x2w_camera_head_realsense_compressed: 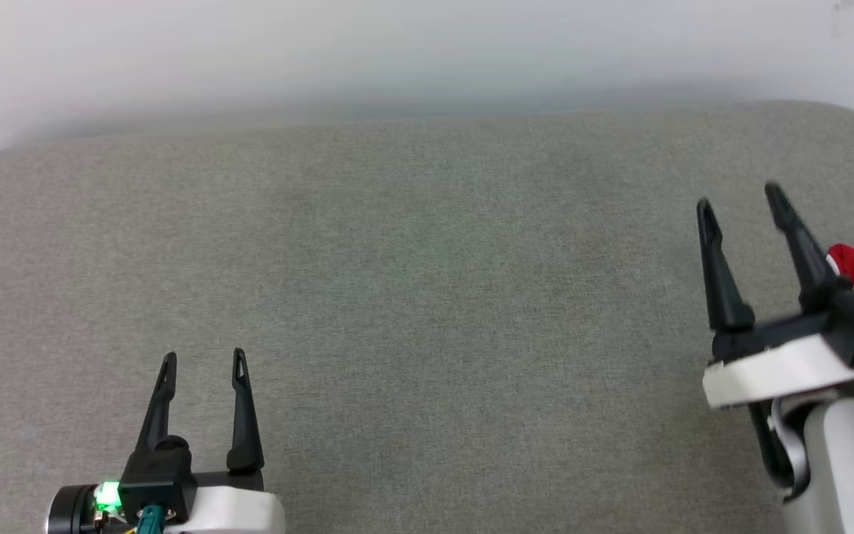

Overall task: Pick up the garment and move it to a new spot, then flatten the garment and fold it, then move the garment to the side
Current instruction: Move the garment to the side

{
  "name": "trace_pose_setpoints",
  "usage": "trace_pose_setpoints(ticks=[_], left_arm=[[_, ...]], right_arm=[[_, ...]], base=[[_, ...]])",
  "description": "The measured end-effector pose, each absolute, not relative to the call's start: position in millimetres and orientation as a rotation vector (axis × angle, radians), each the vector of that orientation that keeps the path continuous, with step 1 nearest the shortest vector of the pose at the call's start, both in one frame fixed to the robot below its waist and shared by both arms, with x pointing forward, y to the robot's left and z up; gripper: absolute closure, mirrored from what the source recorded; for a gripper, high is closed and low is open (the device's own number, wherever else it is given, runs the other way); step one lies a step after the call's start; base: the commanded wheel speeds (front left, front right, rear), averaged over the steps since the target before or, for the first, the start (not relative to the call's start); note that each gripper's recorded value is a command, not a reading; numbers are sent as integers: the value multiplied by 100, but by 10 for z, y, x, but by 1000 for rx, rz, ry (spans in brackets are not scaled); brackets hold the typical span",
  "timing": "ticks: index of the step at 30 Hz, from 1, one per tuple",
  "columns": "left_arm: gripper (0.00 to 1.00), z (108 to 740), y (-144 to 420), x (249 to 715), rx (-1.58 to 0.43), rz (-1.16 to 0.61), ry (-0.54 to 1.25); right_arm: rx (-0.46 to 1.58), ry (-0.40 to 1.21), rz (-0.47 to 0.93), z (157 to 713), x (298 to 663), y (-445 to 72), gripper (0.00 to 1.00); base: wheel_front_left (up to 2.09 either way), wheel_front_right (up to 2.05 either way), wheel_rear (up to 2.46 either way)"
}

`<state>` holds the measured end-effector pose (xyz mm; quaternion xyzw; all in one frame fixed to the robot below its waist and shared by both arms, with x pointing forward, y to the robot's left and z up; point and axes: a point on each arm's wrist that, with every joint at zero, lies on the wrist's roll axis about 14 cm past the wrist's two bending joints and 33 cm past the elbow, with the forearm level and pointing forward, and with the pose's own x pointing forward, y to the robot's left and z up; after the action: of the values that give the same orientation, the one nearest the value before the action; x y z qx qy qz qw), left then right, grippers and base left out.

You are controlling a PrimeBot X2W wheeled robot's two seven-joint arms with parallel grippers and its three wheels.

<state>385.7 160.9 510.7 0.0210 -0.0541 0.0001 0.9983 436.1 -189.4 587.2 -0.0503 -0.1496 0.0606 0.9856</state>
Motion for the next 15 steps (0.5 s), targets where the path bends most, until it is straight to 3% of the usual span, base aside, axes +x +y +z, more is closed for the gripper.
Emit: trace_pose_setpoints(ticks=[15], left_arm=[[0, 5089, 1722, 3468, 31, 34, -91]], right_arm=[[48, -137, 41, 5232, 3577, -1917, 0]], base=[[0, 0, 0]])
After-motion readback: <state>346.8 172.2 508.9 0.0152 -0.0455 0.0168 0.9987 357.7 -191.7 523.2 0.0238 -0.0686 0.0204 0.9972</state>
